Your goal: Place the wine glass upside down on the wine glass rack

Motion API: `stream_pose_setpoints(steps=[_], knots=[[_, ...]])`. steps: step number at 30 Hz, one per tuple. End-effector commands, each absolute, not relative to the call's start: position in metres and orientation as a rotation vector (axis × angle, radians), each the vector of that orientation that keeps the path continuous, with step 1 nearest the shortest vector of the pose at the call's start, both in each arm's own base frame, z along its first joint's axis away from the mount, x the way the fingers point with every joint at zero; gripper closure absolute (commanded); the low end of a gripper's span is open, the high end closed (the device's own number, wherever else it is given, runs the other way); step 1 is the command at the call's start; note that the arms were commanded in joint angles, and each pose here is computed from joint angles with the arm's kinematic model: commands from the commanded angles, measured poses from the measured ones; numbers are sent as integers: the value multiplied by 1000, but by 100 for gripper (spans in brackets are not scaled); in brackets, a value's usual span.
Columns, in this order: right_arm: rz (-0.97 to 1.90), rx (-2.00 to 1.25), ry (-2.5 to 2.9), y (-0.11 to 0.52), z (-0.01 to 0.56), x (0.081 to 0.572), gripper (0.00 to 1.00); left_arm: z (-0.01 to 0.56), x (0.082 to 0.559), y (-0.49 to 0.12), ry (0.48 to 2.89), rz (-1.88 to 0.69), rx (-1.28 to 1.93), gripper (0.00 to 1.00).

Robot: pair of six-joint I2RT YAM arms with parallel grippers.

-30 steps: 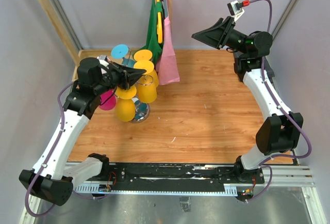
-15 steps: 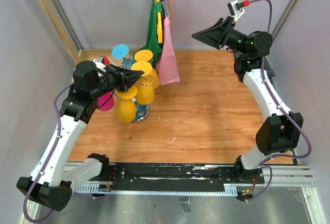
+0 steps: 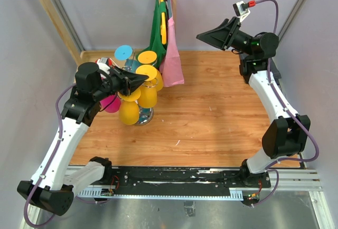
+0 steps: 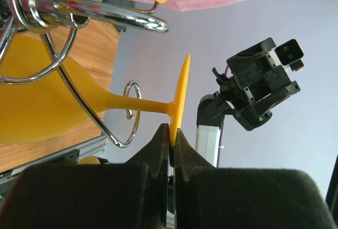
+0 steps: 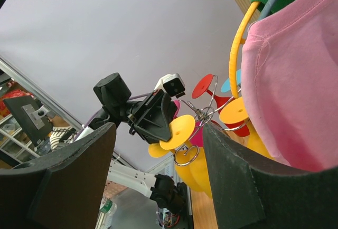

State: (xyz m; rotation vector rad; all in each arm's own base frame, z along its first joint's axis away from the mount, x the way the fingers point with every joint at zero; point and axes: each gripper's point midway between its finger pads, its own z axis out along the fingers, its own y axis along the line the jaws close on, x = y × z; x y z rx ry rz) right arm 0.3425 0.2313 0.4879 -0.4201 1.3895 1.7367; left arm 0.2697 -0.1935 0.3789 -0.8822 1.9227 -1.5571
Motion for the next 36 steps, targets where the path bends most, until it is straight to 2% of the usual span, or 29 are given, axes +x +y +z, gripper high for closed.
stream_pose_setpoints(steps=[1,36], knots=[[1693,-421,1333,217,501,340,32,393,265,-190,1888,-1549,-797,100],[1699,-403,1340,217,495,342,31,399,251,-212,1967,-1595,-576,100]])
